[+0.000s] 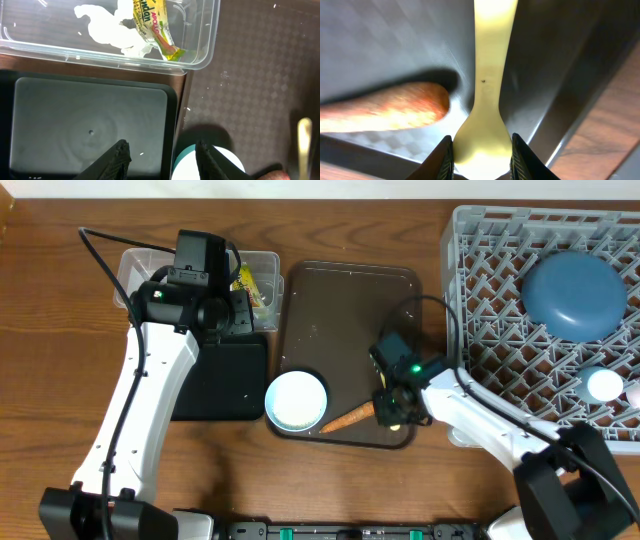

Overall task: Sort waste into correct bins and load items into the dishwasher rack
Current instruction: 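Carry the yellow spoon into the dish rack with the right gripper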

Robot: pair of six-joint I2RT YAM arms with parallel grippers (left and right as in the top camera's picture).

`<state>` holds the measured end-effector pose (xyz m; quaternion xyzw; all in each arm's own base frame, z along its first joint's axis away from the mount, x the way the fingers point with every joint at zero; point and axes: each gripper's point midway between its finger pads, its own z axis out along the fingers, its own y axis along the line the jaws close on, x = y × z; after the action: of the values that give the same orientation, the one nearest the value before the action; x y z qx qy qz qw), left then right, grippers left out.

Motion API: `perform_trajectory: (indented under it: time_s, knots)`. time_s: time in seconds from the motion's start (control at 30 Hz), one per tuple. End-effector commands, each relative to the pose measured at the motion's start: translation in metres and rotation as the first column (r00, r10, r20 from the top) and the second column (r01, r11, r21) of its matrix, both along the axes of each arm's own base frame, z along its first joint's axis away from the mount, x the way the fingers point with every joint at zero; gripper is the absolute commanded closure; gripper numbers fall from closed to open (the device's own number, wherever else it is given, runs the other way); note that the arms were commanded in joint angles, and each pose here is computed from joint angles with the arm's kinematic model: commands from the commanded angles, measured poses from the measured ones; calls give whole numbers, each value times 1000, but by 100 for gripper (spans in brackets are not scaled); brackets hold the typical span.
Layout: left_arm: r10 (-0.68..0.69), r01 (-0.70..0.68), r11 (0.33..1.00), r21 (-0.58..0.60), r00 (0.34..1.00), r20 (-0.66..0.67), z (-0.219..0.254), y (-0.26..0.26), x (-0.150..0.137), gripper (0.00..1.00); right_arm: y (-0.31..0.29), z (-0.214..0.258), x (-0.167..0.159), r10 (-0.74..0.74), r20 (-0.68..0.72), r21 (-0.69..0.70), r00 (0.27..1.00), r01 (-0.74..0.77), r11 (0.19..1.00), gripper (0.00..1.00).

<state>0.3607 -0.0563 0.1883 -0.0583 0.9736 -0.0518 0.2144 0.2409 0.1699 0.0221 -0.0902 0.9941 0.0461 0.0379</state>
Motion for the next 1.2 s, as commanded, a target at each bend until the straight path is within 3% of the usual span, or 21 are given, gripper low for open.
perform_trajectory:
  time_s: [0.0, 0.53, 0.87, 1.17]
  knots:
    - [2, -2, 1000, 19, 1000, -6, -2, 4, -1, 54, -2, 35, 26, 10, 101, 26, 995, -13, 1000, 75]
    - [2, -2, 1000, 19, 1000, -6, -3, 4, -1, 54, -92, 142, 78, -141, 337, 60, 931, 128, 990, 75]
    - [2, -2, 1000, 19, 1000, -6, -2, 4, -1, 55, -164, 122, 70, -304, 270, 3, 914, 315, 949, 79]
    - [2, -2, 1000, 19, 1000, -6, -2, 4, -1, 54, -164, 87, 53, -301, 187, -22, 935, 310, 950, 81]
